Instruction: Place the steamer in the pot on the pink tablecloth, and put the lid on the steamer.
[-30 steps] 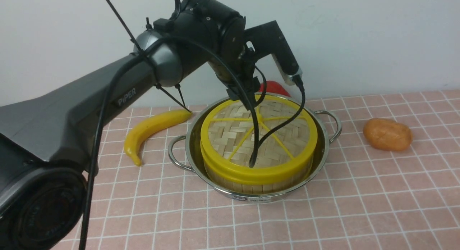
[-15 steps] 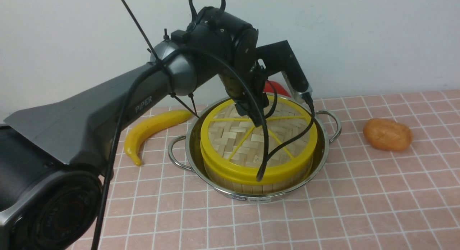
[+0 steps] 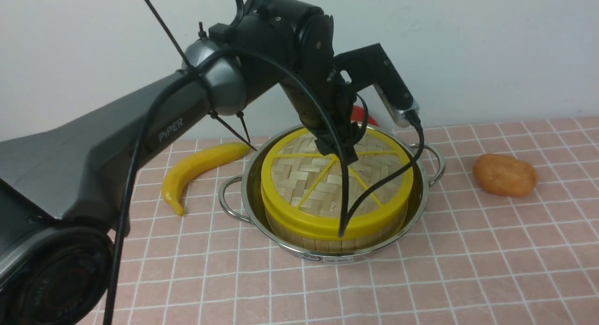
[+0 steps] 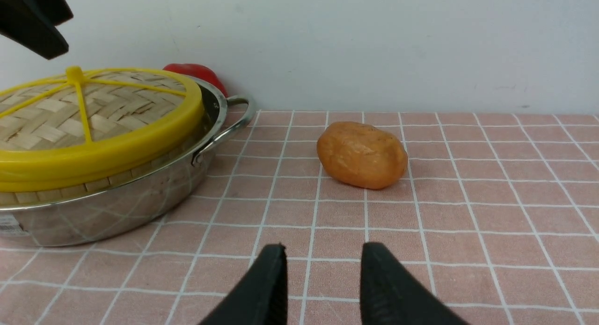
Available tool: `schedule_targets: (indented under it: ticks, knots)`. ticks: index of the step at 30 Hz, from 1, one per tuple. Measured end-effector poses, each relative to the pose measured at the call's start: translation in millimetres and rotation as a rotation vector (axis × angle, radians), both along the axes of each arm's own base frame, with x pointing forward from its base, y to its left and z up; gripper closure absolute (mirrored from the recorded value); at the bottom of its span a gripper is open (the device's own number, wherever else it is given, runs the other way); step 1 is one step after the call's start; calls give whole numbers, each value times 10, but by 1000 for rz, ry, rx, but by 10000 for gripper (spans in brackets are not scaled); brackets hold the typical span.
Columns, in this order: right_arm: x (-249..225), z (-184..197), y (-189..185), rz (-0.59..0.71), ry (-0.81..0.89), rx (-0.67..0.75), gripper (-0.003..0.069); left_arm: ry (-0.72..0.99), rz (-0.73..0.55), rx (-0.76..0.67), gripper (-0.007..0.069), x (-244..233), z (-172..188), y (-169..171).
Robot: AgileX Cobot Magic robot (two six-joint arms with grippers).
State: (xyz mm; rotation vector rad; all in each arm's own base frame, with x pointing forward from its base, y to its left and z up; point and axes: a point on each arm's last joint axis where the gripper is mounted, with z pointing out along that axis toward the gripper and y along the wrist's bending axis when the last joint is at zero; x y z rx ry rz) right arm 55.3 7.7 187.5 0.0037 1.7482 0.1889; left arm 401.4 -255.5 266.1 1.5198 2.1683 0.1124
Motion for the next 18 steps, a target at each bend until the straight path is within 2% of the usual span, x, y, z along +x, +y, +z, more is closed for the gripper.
schedule_targets:
  ticks: [14, 18]
  knots:
    - [0, 0, 0, 0, 0, 0, 417, 28, -4, 33, 217, 85, -287, -45]
    - [0, 0, 0, 0, 0, 0, 417, 16, -5, 26, 272, 96, -287, -53]
